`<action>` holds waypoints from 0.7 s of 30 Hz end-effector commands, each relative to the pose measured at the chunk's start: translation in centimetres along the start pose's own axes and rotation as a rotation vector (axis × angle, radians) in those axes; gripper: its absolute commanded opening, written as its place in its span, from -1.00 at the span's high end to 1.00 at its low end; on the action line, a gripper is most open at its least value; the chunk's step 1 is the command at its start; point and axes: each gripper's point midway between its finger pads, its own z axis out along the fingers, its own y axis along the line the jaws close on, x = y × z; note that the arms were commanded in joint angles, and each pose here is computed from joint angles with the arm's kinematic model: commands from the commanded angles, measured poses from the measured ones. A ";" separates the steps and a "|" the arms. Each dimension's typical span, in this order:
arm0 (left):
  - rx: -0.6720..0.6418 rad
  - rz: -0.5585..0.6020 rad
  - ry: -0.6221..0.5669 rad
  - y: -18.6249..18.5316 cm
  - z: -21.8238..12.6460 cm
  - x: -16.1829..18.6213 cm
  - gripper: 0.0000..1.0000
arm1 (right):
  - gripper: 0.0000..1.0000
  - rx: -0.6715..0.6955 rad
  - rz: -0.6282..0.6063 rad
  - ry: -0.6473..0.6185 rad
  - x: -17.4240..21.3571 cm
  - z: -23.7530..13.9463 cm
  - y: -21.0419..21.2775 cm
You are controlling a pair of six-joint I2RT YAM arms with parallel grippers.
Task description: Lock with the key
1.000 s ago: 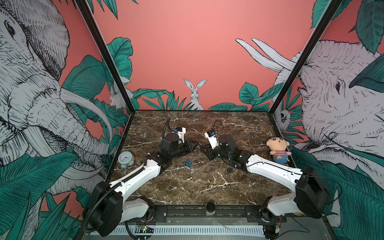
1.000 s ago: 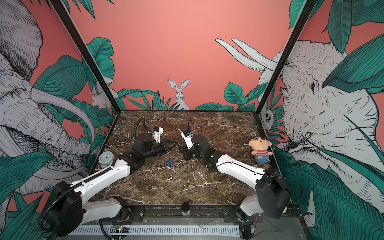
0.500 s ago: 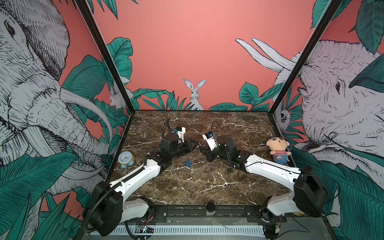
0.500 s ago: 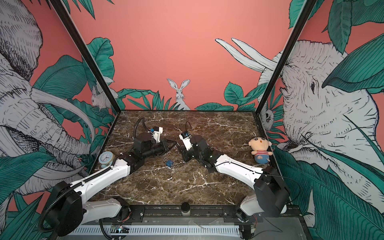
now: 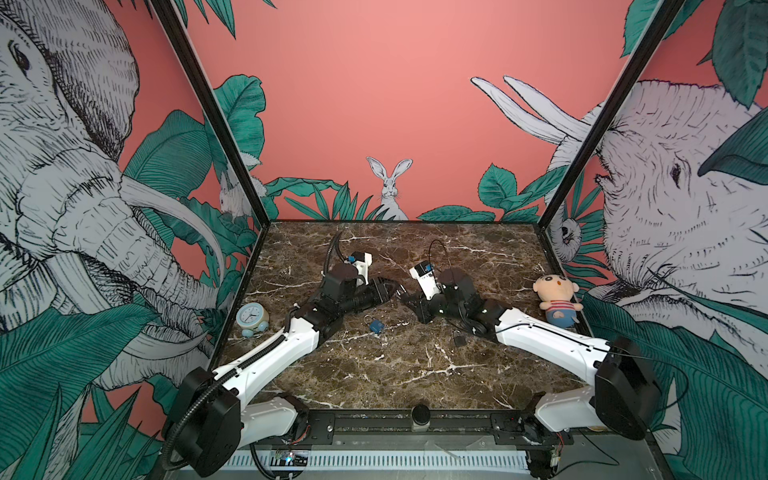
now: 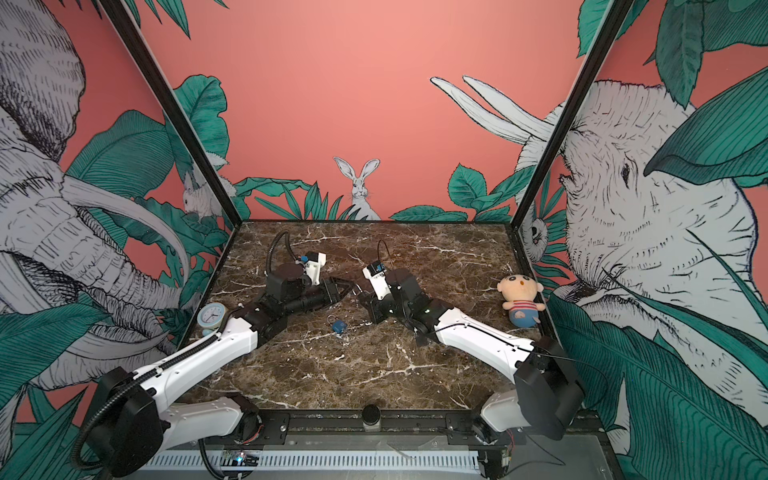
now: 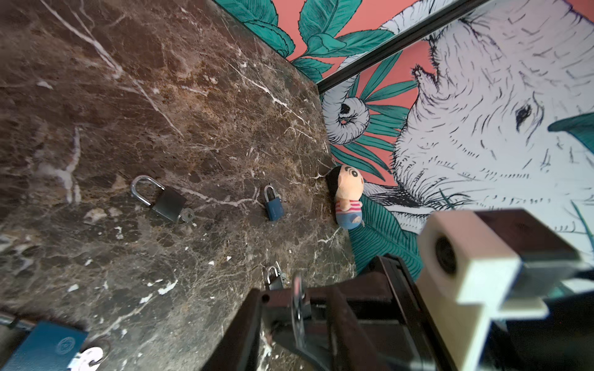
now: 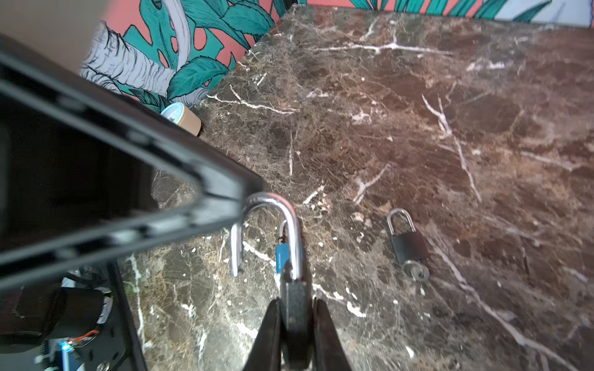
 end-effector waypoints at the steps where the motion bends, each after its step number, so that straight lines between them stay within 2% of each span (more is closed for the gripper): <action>1: -0.043 0.141 -0.038 -1.0 -2.3 -1.6 0.15 | 1.00 -0.148 0.040 -0.012 -2.0 -2.3 2.3; 5: -0.017 0.237 0.016 -1.8 -3.0 -1.1 0.13 | 1.00 -0.219 0.056 0.042 -1.5 -3.8 2.8; 8: 0.072 0.285 0.092 -3.2 -2.7 0.1 0.21 | 1.00 -0.259 0.045 0.073 -1.2 -4.6 3.6; 11: 0.147 0.297 0.171 -4.3 -2.2 1.3 0.50 | 1.00 -0.291 0.047 0.098 -1.1 -5.0 4.2; 14: 0.245 0.308 0.201 -6.1 -2.3 1.8 0.67 | 1.00 -0.300 0.056 0.121 -0.8 -4.9 4.3; 19: 0.284 0.345 0.208 -7.4 -2.4 1.9 0.89 | 1.00 -0.298 0.065 0.132 -0.8 -4.8 4.2; 21: 0.280 0.347 0.221 -7.3 -2.3 2.1 0.93 | 1.00 -0.293 0.063 0.131 -1.0 -4.8 4.2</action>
